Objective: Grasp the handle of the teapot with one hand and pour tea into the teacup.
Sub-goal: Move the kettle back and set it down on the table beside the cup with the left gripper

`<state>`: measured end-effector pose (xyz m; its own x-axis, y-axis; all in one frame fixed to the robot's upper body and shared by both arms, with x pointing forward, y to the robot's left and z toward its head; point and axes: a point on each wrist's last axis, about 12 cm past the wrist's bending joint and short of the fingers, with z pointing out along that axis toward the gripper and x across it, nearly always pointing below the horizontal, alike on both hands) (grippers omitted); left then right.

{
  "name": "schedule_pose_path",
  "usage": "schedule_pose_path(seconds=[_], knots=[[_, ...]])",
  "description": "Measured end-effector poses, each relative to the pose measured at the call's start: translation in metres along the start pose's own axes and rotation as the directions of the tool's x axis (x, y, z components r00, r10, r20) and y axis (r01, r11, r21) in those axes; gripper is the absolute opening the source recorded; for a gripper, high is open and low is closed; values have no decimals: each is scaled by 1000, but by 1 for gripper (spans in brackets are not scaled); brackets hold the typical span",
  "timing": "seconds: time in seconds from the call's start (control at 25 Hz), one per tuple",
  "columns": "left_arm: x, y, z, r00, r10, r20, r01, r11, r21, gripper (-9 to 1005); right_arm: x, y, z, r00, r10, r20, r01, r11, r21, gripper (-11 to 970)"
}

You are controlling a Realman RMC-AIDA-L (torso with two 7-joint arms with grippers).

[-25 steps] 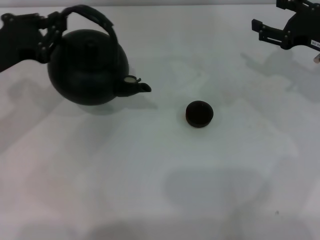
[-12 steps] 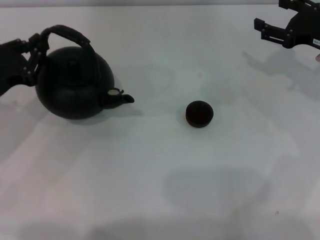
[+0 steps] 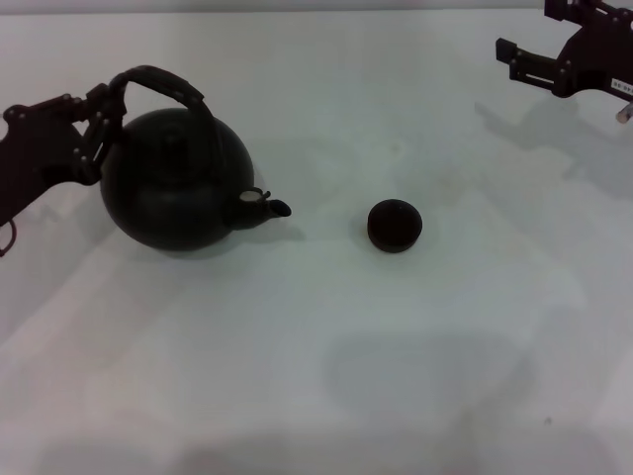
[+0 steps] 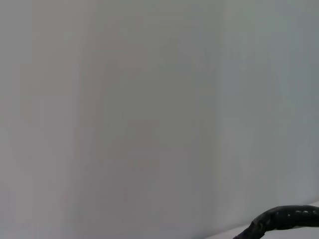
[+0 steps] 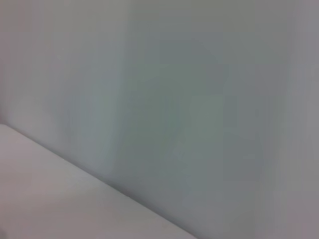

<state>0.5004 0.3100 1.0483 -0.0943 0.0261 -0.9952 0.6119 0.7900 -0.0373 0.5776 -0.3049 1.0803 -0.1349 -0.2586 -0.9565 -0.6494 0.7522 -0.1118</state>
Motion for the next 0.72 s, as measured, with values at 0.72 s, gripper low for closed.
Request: schedule_pose_path(seconds=[0.72], knots=[[19, -8, 12, 998, -38, -53, 39, 999, 17, 171, 1, 3, 7, 1000, 6, -7, -6, 1000, -2, 865]])
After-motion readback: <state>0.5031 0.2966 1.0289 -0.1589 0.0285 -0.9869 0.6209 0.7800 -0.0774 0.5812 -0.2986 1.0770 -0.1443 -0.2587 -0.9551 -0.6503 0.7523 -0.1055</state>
